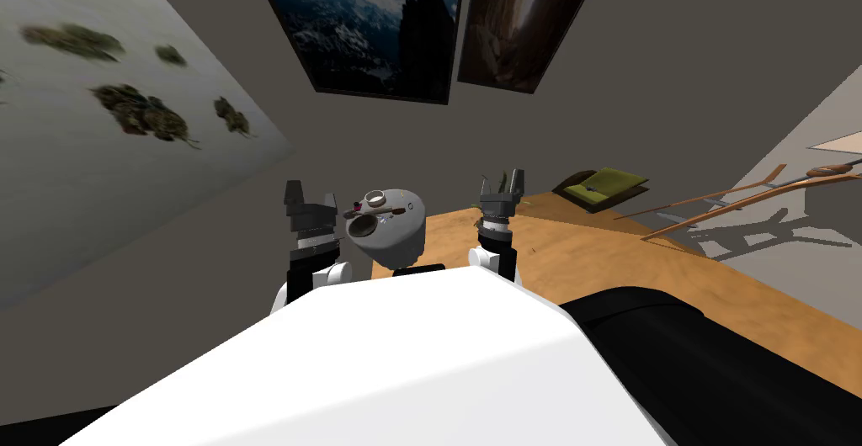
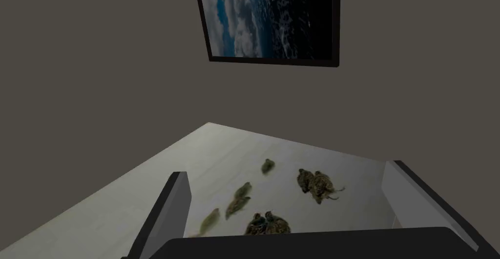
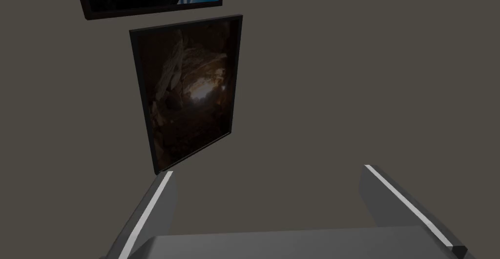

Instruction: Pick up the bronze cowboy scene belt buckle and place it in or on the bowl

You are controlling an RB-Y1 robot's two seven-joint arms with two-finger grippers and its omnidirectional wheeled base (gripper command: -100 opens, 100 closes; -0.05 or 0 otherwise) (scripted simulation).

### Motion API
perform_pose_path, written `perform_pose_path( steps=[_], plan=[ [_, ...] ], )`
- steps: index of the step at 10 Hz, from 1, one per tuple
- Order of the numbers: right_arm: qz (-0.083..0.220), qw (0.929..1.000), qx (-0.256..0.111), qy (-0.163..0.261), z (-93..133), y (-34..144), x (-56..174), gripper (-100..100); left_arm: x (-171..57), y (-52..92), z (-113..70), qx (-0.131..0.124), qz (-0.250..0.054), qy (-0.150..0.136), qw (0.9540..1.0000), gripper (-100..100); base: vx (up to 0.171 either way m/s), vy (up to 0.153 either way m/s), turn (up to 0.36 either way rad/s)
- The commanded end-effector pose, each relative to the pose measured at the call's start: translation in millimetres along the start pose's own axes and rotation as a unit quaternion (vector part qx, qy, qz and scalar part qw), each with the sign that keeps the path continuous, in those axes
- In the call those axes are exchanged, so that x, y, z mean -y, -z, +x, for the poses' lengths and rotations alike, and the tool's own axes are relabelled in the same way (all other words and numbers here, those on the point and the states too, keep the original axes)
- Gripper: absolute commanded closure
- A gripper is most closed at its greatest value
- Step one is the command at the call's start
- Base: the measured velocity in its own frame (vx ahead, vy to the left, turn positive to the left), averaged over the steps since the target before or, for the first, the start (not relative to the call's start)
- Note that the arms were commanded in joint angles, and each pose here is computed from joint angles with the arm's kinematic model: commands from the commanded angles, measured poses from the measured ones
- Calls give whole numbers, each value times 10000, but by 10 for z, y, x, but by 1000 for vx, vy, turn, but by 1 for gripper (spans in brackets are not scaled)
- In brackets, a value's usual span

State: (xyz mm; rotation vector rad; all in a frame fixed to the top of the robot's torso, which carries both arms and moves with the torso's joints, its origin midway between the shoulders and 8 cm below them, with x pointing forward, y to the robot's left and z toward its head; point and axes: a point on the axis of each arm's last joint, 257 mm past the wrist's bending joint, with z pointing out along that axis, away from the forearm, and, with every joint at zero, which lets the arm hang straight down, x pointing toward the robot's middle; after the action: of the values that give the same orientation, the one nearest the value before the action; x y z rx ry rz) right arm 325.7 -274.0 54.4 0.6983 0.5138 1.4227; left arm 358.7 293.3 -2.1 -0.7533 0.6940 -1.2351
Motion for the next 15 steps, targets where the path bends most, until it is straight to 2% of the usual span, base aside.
perform_pose_path(
  steps=[1,3,5,6,8,9,11,12,13,14,15],
  plan=[
    [0,10000,0,0,0,0,0,0,-92,-6,20,-188,-149,-196,9995,-100,23,-88,1],
    [0,10000,1,-1,0,0,0,0,-228,-10,15,-337,-368,-424,9979,-100,43,-194,13],
    [0,10000,1,-2,1,0,0,0,-419,-8,-25,-446,-674,-694,9943,-100,47,-258,18],
    [0,10000,1,-2,1,0,0,0,-419,-8,-25,-446,-674,-694,9943,-100,47,-175,15],
    [0,10000,1,-1,0,0,0,0,-627,2,-102,-518,-1000,-996,9886,-100,12,-202,13],
    [0,10000,1,-2,1,0,0,0,-662,9,-109,-513,-1069,-999,9879,-100,12,-205,22],
    [0,10000,1,-2,1,0,0,0,-889,35,-228,-557,-1425,-1323,9793,-100,28,-242,19],
    [0,10000,1,-2,1,0,0,0,-949,53,-241,-549,-1547,-1328,9775,-100,59,-222,24],
    [-1,10000,1,-2,1,0,0,0,-1060,72,-315,-563,-1719,-1492,9721,-100,37,-230,14],
    [0,10000,1,-2,1,0,0,0,-1106,90,-327,-557,-1816,-1496,9703,-100,22,-170,22],
    [-1,10000,1,-1,0,0,-1,0,-1213,112,-409,-567,-1978,-1657,9645,-100,25,-177,19]
  ],
)
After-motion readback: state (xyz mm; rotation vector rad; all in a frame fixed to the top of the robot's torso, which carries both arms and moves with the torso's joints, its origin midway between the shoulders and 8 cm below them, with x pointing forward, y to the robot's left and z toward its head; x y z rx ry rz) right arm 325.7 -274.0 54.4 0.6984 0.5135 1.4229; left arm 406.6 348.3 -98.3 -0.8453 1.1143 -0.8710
